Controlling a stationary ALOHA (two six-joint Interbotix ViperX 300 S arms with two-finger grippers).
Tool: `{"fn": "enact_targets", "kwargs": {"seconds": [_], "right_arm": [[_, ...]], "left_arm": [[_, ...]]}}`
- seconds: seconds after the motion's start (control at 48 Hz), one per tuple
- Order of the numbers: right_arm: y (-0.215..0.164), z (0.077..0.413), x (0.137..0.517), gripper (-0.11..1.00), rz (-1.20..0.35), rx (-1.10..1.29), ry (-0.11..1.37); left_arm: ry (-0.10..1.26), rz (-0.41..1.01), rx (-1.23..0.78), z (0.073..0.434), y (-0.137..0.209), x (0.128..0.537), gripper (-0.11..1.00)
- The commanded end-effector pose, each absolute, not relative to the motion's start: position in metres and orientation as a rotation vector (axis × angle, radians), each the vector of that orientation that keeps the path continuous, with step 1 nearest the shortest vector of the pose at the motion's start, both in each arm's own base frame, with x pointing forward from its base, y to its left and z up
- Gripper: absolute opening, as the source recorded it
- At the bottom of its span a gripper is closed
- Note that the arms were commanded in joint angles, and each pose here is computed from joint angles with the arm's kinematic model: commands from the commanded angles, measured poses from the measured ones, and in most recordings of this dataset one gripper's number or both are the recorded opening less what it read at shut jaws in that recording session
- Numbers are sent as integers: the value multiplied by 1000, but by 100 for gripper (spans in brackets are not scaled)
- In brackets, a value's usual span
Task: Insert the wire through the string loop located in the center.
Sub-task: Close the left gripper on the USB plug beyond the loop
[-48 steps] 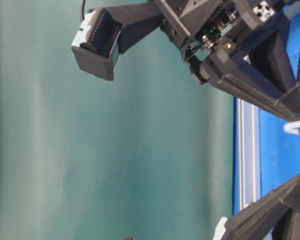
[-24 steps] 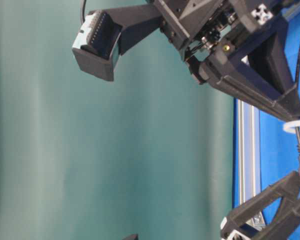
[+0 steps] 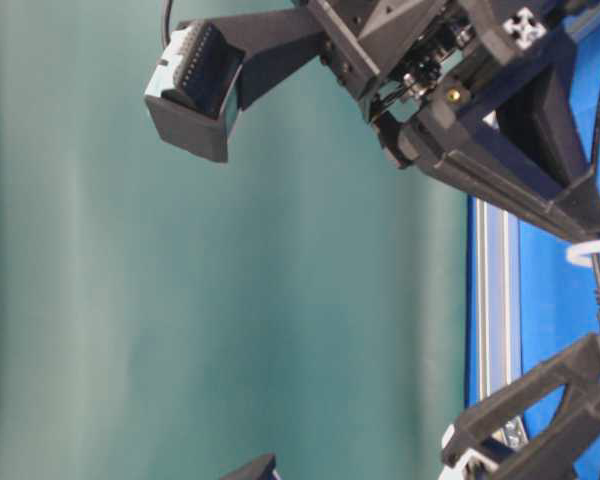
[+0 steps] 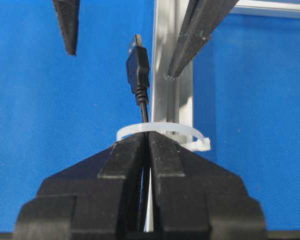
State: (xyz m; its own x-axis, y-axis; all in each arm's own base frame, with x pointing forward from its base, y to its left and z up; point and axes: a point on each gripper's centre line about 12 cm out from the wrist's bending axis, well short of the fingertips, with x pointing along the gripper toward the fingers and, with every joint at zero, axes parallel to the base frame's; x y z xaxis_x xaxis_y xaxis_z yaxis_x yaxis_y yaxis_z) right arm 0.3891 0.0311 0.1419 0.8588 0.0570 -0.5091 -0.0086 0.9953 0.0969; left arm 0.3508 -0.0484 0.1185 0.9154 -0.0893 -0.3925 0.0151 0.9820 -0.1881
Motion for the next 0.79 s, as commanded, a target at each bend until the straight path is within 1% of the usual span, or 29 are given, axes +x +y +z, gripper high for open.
{"fn": "enact_targets", "kwargs": {"seconds": [0.0,0.229,0.771], "right_arm": [[32,151,392,-2,40,92,505],[33,151,392,-2,40,91,503],[33,151,392,-2,40,91,503]], "left_arm": [[388,-61,-179,123,-50,357,92],[417,-55,-176,113,-49,356,92],[415,-55,-175,113,-49,357,92]]}}
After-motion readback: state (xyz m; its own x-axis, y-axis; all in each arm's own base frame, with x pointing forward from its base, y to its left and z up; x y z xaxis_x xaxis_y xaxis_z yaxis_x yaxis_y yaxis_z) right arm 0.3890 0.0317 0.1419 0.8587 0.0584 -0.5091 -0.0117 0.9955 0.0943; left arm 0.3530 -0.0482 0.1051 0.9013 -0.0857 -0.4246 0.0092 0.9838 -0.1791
